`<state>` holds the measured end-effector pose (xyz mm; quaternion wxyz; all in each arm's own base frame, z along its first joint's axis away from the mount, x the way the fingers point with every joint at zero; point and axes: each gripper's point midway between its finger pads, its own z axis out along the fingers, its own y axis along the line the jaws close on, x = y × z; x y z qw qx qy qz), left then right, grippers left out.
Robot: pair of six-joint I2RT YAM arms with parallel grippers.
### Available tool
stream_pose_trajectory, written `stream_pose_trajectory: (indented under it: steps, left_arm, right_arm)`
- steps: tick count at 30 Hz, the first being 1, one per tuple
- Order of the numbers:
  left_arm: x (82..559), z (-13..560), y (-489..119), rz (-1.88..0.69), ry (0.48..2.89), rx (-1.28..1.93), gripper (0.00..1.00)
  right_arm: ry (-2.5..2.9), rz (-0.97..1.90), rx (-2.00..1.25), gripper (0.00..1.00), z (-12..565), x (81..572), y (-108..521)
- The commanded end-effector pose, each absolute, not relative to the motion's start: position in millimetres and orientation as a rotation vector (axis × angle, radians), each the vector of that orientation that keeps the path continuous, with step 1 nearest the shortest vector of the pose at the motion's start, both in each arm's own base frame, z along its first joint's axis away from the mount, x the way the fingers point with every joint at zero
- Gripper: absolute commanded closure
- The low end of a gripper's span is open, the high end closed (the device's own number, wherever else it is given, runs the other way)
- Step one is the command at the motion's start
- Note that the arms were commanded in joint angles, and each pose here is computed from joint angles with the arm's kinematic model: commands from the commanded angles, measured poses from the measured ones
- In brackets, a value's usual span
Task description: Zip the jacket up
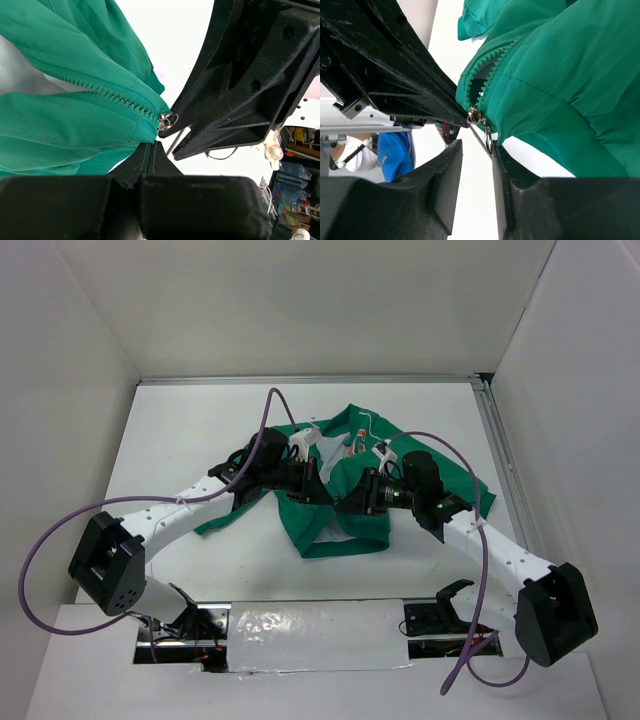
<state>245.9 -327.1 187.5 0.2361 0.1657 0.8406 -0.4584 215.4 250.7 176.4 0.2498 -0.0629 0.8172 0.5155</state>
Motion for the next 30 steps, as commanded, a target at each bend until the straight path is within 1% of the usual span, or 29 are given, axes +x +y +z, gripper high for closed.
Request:
stream_pose_trajectory:
  steps: [1, 2, 9, 10, 11, 12, 13, 17, 25, 30]
  left_arm:
    - [253.4, 221.0, -332.9, -1.299, 2.195, 0.462, 1.00]
    - [252.8, 220.1, -332.8, -1.300, 2.195, 0.467, 1.00]
    - [249.6, 221.2, -331.6, -1.305, 2.182, 0.486, 1.00]
    - [249.3, 220.7, -331.4, -1.305, 2.182, 0.486, 1.00]
    - [249.0, 220.9, -331.3, -1.302, 2.182, 0.487, 1.00]
    - [249.5, 220.2, -330.6, -1.298, 2.183, 0.487, 1.00]
    - [250.0, 220.3, -330.2, -1.294, 2.184, 0.482, 1.00]
    - [248.6, 215.5, -330.9, -1.294, 2.204, 0.493, 1.00]
    - [244.4, 199.1, -329.3, -1.287, 2.272, 0.493, 1.00]
    - [234.5, 191.1, -327.0, -1.286, 2.289, 0.549, 1.00]
  right_arm:
    - [2.129, 1.413, -0.195, 0.64, 206.2, 221.7, 256.2]
    - [2.128, 1.405, -0.185, 0.68, 206.5, 223.8, 256.2]
    - [2.132, 1.335, -0.126, 0.71, 209.1, 239.3, 254.8]
    - [2.132, 1.326, -0.126, 0.74, 208.1, 240.3, 254.6]
    - [2.133, 1.323, -0.123, 0.77, 208.3, 241.1, 254.5]
    - [2.129, 1.317, -0.121, 0.83, 209.5, 241.6, 253.8]
    - [2.116, 1.300, -0.132, 1.00, 211.6, 243.2, 254.3]
    - [2.144, 1.206, -0.132, 1.00, 209.7, 243.0, 247.4]
    - [2.065, 1.135, -0.204, 1.00, 233.9, 247.6, 245.3]
    - [2.073, 0.916, -0.186, 1.00, 230.4, 268.0, 233.0]
